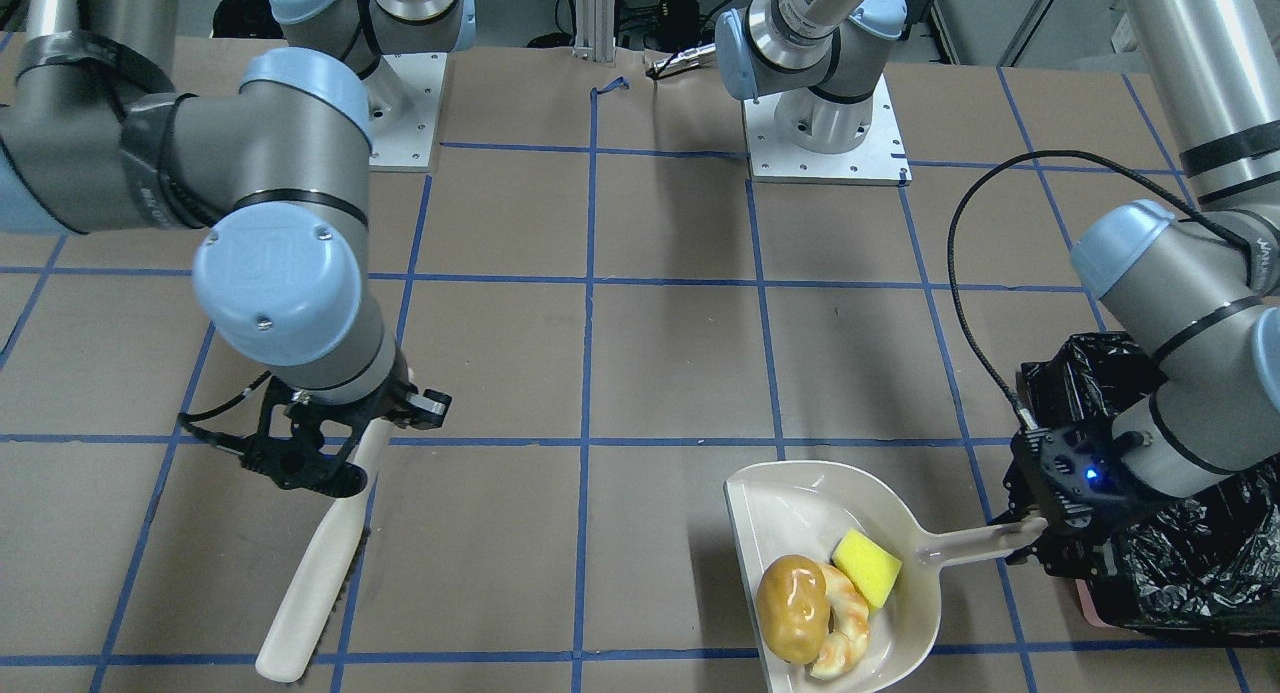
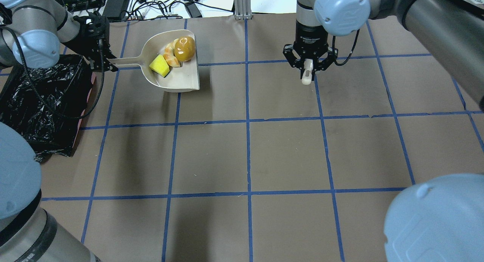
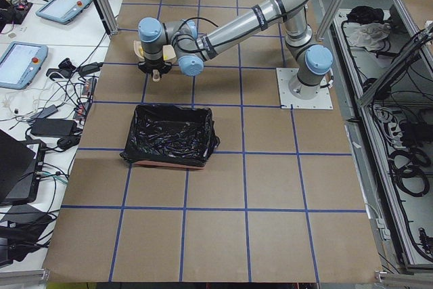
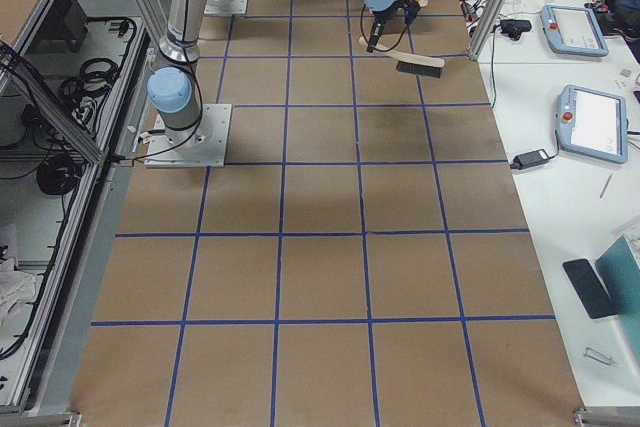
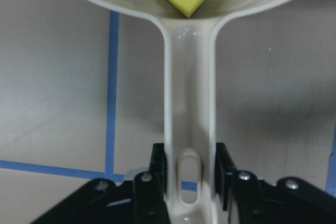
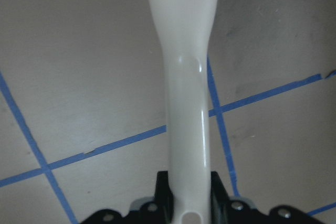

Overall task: Sweep and dump trash into bin
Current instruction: 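Lift the dustpan with left gripper over the bin while right withdraws the brush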

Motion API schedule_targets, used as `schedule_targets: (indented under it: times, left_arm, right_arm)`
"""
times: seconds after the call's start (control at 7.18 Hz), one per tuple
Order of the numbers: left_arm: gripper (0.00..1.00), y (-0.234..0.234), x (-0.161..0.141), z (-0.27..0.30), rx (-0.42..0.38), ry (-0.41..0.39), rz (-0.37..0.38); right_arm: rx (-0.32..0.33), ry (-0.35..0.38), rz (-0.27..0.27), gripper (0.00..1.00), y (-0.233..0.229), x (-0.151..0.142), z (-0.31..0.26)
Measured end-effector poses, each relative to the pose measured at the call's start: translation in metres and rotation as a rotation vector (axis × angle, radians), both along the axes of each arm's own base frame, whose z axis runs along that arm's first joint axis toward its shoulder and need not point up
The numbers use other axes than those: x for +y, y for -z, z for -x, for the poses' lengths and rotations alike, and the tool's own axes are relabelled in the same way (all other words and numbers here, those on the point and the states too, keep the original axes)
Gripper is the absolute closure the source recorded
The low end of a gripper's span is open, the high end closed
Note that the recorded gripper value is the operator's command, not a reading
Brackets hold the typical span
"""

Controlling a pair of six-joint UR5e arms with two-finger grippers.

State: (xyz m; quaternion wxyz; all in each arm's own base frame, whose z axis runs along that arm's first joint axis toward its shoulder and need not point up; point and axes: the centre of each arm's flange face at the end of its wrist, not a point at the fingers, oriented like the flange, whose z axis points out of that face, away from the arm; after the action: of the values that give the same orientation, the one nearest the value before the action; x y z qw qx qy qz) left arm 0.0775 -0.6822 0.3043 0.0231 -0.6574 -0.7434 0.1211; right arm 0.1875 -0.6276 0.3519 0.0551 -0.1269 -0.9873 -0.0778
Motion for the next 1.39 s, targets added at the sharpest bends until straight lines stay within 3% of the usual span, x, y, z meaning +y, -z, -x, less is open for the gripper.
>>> schedule_targets:
  times: [0.42, 0.7, 1.11, 1.39]
  left_arm:
    - [0.76, -0.057, 0.019, -0.045, 0.094, -0.079, 0.042]
    - [0.76, -0.088, 0.038, -0.080, 0.140, -0.140, 0.071]
    - [0.76, -0.118, 0.067, -0.136, 0.152, -0.232, 0.110]
    - [0.76, -0.120, 0.089, -0.186, 0.187, -0.319, 0.118]
  right_arm:
    - [-0.024, -0.162, -0.028, 1.00, 0.005, -0.011, 0.115]
    - [-0.037, -0.231, -0.007, 1.00, 0.032, -0.005, 0.186]
    - [-0.055, -0.211, 0.012, 1.00, 0.073, 0.019, 0.256]
    - [-0.080, -0.195, -0.001, 1.00, 0.086, 0.027, 0.263]
